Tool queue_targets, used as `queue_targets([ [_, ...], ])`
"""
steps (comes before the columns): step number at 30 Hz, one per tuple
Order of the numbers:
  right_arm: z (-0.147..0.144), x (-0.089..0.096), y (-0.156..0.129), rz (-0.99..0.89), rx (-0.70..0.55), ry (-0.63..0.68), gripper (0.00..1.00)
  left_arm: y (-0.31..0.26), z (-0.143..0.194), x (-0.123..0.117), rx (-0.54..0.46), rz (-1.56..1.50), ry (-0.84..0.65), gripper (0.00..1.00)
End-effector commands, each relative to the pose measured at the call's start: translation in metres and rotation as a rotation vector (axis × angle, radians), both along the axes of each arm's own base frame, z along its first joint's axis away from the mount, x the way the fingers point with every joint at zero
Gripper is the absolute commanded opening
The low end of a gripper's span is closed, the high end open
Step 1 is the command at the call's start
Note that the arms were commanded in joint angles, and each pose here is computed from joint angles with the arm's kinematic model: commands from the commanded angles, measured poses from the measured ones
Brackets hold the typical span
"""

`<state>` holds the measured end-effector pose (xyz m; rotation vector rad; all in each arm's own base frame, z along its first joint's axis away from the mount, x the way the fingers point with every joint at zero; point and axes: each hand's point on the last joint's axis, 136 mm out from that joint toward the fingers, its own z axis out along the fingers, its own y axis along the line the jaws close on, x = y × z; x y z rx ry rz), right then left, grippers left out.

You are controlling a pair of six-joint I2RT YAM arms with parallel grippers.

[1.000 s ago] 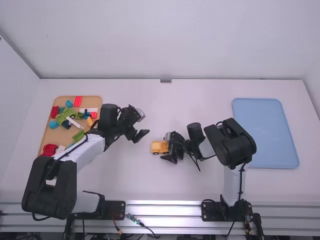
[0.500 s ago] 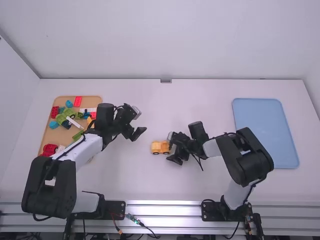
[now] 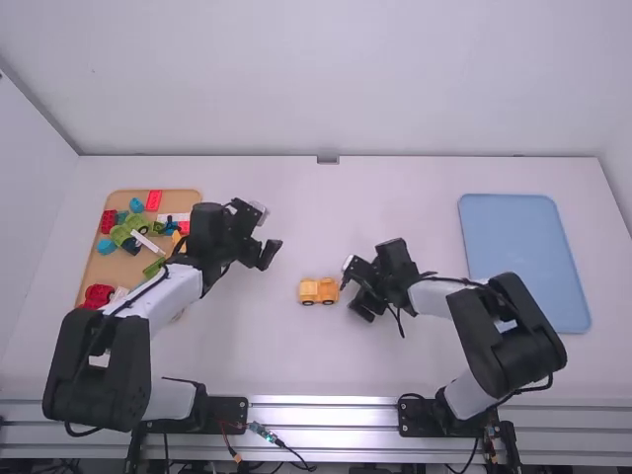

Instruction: Assemble lego blocks to make yellow taxi

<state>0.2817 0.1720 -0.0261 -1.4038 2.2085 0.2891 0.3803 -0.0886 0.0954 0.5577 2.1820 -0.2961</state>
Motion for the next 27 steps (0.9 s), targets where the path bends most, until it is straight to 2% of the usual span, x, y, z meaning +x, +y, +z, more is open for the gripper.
queue_targets([
  [1, 0.005, 0.002, -0.009, -0.043, -0.029, -0.021, 0.99, 0.023, 0.015, 0.014, -0.022, 0.149, 0.01, 0.99],
  [4, 0.023, 0.013, -0.007, -0.096, -0.005, -0.03, 0.99, 0.043, 0.02, 0.016, -0.041, 0.213, 0.066, 0.99],
  [10, 0.088, 0.043, -0.003, -0.218, 0.033, -0.075, 0.99, 0.101, 0.025, 0.019, -0.111, 0.433, 0.198, 0.99],
  [14, 0.117, 0.052, -0.002, -0.227, 0.044, -0.109, 0.99, 0.128, 0.012, 0.015, -0.095, 0.488, 0.291, 0.99],
  [18, 0.129, 0.055, 0.001, -0.216, 0.053, -0.137, 0.99, 0.144, -0.01, 0.009, -0.061, 0.483, 0.367, 1.0],
  [22, 0.131, 0.059, -0.001, -0.226, 0.057, -0.146, 0.99, 0.152, -0.032, 0.0, -0.02, 0.517, 0.44, 0.95],
  [25, 0.131, 0.06, -0.003, -0.23, 0.057, -0.145, 0.99, 0.163, -0.046, -0.006, 0.047, 0.565, 0.48, 0.86],
  [27, 0.131, 0.06, -0.003, -0.23, 0.057, -0.146, 0.99, 0.163, -0.049, -0.004, 0.049, 0.558, 0.476, 0.78],
])
